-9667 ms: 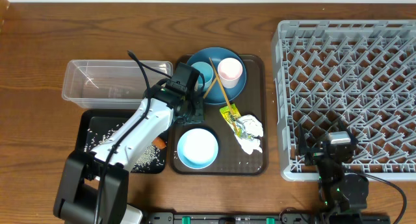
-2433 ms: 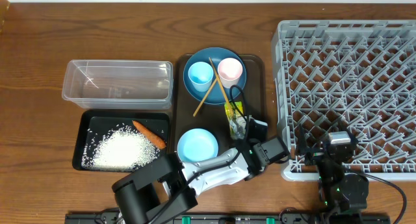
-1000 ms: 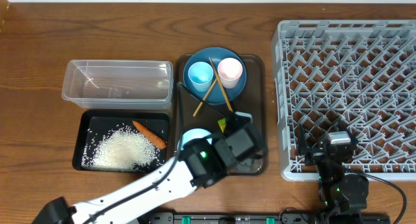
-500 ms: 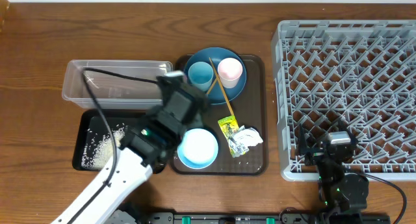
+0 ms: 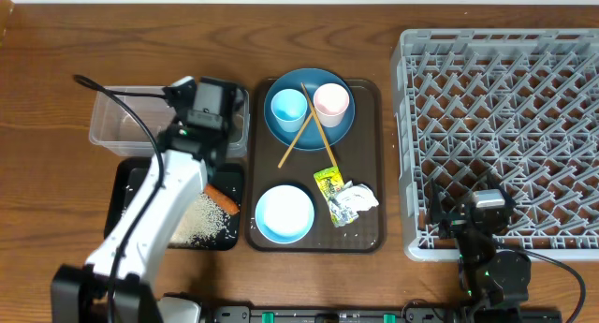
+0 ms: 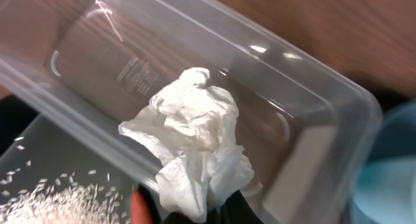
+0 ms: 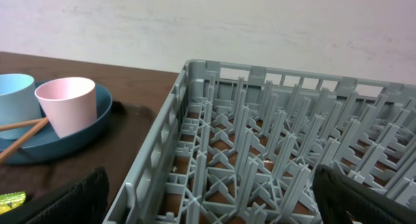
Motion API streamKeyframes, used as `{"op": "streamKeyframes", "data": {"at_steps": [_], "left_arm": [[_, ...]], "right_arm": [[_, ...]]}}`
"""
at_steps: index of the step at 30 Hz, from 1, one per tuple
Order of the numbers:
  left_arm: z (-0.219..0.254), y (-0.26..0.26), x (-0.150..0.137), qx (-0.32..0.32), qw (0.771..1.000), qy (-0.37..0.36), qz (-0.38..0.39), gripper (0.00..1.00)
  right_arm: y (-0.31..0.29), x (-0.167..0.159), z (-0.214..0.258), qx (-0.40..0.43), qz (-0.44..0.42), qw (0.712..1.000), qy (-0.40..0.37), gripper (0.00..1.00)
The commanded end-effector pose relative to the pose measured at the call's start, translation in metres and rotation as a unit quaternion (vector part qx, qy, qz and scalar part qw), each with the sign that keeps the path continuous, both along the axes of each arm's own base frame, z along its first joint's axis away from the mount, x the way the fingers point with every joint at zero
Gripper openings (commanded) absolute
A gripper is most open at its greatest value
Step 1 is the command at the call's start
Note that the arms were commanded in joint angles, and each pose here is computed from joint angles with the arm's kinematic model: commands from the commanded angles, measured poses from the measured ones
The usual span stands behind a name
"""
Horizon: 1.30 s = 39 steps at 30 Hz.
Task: Sort waste into correct bins and load items into the dishwasher rack
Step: 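Carry the tissue with the left gripper into the clear plastic box and release, then return the left gripper to the brown tray and grasp the second tissue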
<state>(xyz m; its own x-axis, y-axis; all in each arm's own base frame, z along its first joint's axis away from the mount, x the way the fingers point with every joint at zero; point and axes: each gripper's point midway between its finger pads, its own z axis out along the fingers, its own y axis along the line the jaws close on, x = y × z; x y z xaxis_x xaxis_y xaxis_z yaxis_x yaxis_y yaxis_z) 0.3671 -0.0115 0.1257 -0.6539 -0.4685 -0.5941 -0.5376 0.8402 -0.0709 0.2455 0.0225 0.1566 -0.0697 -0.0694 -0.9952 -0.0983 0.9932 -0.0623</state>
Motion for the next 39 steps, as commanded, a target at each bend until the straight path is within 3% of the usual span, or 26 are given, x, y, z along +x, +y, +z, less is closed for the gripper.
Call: {"op": "streamKeyframes", "data": {"at_steps": [1, 9, 10, 12, 15, 20, 27, 34, 39], "left_arm": [[-0.022, 0.005, 0.001, -0.04, 0.999, 0.029, -0.003, 0.08], [-0.031, 0.023, 0.006, -0.05, 0.998, 0.034, 0.015, 0.1], [-0.03, 0.022, 0.006, -0.051, 0.998, 0.034, 0.011, 0.15], [-0.03, 0.014, 0.008, -0.062, 0.997, 0.037, -0.018, 0.38], [-0.03, 0.0, 0.011, -0.083, 0.994, 0.036, -0.062, 0.55], [-0.015, -0.017, 0.015, -0.123, 0.988, 0.021, -0.091, 0.73], [0.037, -0.041, 0.011, -0.174, 0.975, -0.015, -0.136, 0.77], [0.061, -0.089, -0.036, -0.227, 0.951, 0.015, -0.209, 0.73], [0.061, -0.139, -0.074, -0.226, 0.929, 0.056, -0.286, 0.71]], "right_arm": [[0.001, 0.0, -0.001, -0.006, 0.003, 1.0, 0.0, 0.99], [0.001, 0.0, -0.001, -0.006, 0.003, 1.0, 0.0, 0.99], [0.001, 0.0, -0.001, -0.006, 0.003, 1.0, 0.0, 0.99], [0.001, 0.0, -0.001, -0.006, 0.003, 1.0, 0.0, 0.99], [0.001, 0.0, -0.001, -0.006, 0.003, 1.0, 0.0, 0.99], [0.001, 0.0, -0.001, -0.006, 0.003, 1.0, 0.0, 0.99], [0.001, 0.0, -0.001, -0.006, 0.003, 1.0, 0.0, 0.99], [0.001, 0.0, -0.001, -0.006, 0.003, 1.0, 0.0, 0.99], [0.001, 0.0, -0.001, -0.006, 0.003, 1.0, 0.0, 0.99]]}}
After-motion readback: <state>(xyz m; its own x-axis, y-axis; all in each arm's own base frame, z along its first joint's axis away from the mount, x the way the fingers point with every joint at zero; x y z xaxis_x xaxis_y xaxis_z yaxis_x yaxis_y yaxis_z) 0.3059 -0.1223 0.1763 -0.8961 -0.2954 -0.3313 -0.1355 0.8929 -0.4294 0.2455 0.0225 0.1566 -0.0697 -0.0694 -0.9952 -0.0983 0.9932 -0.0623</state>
